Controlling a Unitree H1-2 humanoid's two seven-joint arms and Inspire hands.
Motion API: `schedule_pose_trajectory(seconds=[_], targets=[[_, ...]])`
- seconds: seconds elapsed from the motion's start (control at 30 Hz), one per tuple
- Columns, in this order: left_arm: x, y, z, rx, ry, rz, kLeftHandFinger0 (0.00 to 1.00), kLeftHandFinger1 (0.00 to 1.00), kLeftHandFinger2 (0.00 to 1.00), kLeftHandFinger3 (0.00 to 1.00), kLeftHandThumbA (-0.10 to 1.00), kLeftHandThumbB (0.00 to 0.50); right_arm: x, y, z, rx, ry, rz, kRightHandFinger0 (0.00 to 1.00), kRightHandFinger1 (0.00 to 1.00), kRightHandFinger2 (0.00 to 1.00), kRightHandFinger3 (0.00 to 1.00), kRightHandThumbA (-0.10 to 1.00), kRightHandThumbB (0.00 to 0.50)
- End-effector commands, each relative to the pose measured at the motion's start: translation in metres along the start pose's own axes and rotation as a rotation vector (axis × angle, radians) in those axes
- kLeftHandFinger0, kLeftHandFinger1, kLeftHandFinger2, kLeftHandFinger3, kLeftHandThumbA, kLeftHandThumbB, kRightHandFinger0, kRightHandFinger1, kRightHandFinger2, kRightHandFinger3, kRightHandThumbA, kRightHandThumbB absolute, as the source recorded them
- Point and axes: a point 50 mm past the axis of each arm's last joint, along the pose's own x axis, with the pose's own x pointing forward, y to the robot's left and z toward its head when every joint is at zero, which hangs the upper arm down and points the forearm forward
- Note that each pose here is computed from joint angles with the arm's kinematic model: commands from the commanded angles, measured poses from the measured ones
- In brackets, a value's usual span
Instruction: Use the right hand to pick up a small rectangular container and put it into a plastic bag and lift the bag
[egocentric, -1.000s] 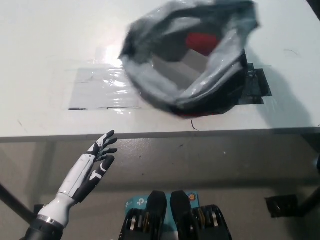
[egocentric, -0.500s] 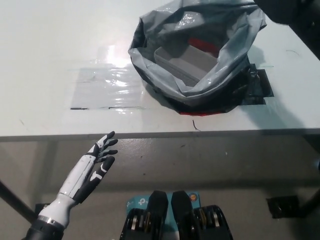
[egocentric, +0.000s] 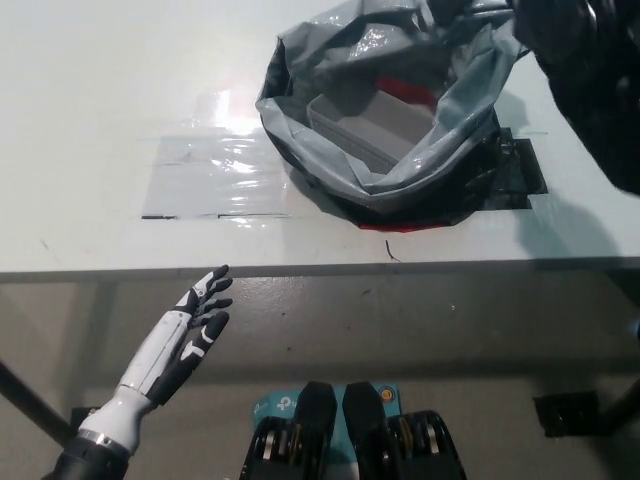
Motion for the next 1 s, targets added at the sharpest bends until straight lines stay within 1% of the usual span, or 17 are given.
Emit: schedule_pose_trajectory(seconds=[0.0,0.03,0.1,0.23,0.27,0.33,0.43,0.47,0.53,0.57,0.63,0.67,0.7,0.77,0.8,0.87,0.97], targets=[[0.059,0.041,0.043,0.015,-0.169,0.068,0.86,0.91,1.0,1.0,1.0,0.074,-0.302,-0.176,0.033,0.14,-0.678,-1.097,1.0,1.0,1.0,1.0,1.0,0.318],[0.062,0.043,0.045,0.015,-0.174,0.072,0.88,0.92,1.0,1.0,1.0,0.074,-0.308,-0.172,0.031,0.166,-0.707,-1.107,1.0,1.0,1.0,1.0,1.0,0.328],[0.067,0.047,0.049,0.014,-0.185,0.083,0.89,0.93,1.0,1.0,1.0,0.07,-0.322,-0.16,0.029,0.219,-0.769,-1.13,1.0,1.0,1.0,1.0,1.0,0.301],[0.07,0.05,0.052,0.016,-0.197,0.092,0.91,0.95,1.0,1.0,1.0,0.078,-0.336,-0.141,0.022,0.265,-0.807,-1.165,1.0,1.0,1.0,1.0,1.0,0.29],[0.071,0.05,0.053,0.003,-0.194,0.091,0.94,0.99,1.0,1.0,1.0,0.119,-0.339,-0.126,0.016,0.306,-0.835,-1.168,1.0,1.0,1.0,1.0,1.0,0.295],[0.071,0.05,0.052,-0.002,-0.194,0.09,0.95,1.0,1.0,1.0,1.0,0.122,-0.34,-0.111,0.011,0.346,-0.87,-1.153,1.0,1.0,1.0,1.0,1.0,0.282],[0.069,0.051,0.051,0.017,-0.182,0.081,0.99,1.0,1.0,1.0,1.0,0.126,-0.33,-0.072,0.008,0.416,-0.906,-1.171,1.0,1.0,1.0,1.0,1.0,0.33],[0.067,0.05,0.05,0.018,-0.175,0.079,1.0,1.0,1.0,1.0,1.0,0.155,-0.324,-0.049,0.009,0.482,-0.914,-1.164,1.0,1.0,1.0,1.0,1.0,0.381],[0.062,0.048,0.047,0.019,-0.164,0.077,1.0,1.0,1.0,1.0,1.0,0.166,-0.319,-0.014,0.013,0.58,-0.901,-1.153,1.0,1.0,1.0,1.0,1.0,0.394],[0.059,0.046,0.044,0.013,-0.158,0.081,1.0,1.0,1.0,1.0,1.0,0.176,-0.316,0.022,0.02,0.66,-0.828,-1.11,1.0,1.0,1.0,1.0,1.0,0.37],[0.051,0.041,0.038,-0.004,-0.146,0.085,1.0,1.0,1.0,1.0,1.0,0.181,-0.313,0.056,0.026,0.711,-0.698,-1.035,1.0,1.0,1.0,1.0,1.0,0.301],[0.047,0.039,0.035,-0.012,-0.142,0.086,1.0,1.0,1.0,1.0,1.0,0.183,-0.311,0.068,0.027,0.727,-0.651,-1.01,1.0,1.0,1.0,1.0,1.0,0.301],[0.038,0.032,0.027,-0.037,-0.131,0.094,1.0,1.0,1.0,1.0,1.0,0.179,-0.295,0.11,0.017,0.771,-0.48,-0.967,1.0,1.0,1.0,1.0,1.0,0.23],[0.028,0.026,0.019,-0.048,-0.121,0.104,1.0,1.0,1.0,1.0,1.0,0.176,-0.283,0.147,0.007,0.848,-0.362,-0.926,1.0,1.0,1.0,1.0,1.0,0.229],[0.015,0.018,0.011,-0.06,-0.103,0.11,1.0,1.0,1.0,1.0,1.0,0.188,-0.276,0.18,-0.007,0.876,-0.279,-0.884,1.0,1.0,1.0,1.0,1.0,0.19],[-0.002,0.008,0.002,-0.079,-0.073,0.111,1.0,1.0,1.0,1.0,1.0,0.198,-0.271,0.214,-0.024,0.859,-0.216,-0.828,1.0,1.0,1.0,1.0,1.0,0.162],[-0.033,-0.009,-0.011,-0.101,-0.015,0.1,1.0,1.0,1.0,1.0,1.0,0.203,-0.278,0.253,-0.04,0.817,-0.103,-0.732,1.0,1.0,1.0,1.0,1.0,0.2]])
